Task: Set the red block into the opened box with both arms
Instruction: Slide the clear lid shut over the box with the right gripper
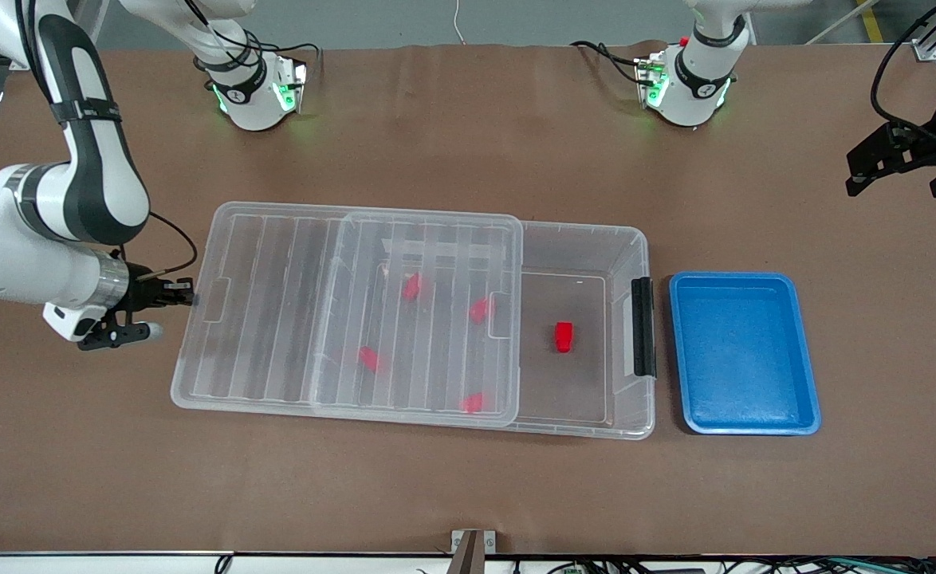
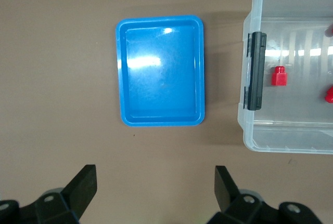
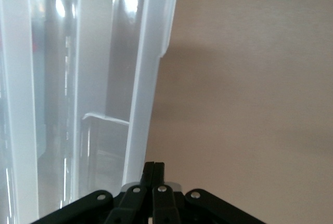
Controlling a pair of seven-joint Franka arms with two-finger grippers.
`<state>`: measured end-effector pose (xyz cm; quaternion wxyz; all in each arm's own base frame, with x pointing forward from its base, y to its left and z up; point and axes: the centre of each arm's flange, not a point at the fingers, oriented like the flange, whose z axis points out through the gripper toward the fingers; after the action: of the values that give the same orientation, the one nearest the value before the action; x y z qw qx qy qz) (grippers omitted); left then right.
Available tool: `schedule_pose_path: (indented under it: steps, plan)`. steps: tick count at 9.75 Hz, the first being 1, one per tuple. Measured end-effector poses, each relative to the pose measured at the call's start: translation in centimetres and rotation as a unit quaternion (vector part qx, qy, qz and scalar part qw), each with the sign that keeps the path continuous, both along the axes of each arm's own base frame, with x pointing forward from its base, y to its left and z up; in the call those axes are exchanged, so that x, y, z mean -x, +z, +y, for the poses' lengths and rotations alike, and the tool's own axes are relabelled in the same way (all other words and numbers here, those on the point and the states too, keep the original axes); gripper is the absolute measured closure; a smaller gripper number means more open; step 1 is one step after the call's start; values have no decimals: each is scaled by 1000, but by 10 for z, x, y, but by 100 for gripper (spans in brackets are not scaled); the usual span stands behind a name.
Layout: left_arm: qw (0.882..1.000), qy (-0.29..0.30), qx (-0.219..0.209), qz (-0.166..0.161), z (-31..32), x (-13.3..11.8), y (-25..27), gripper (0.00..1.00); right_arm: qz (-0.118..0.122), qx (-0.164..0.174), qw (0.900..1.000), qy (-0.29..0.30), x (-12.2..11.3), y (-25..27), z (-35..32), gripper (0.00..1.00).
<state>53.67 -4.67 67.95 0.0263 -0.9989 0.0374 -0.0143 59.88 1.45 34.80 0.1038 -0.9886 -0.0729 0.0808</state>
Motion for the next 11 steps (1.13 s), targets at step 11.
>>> schedule_pose_path:
  steps: [11]
  plan:
    - [1000,-4,-1,9,-5,2,-3,0,-8,-20,1000,-3,-10,-8,126,99]
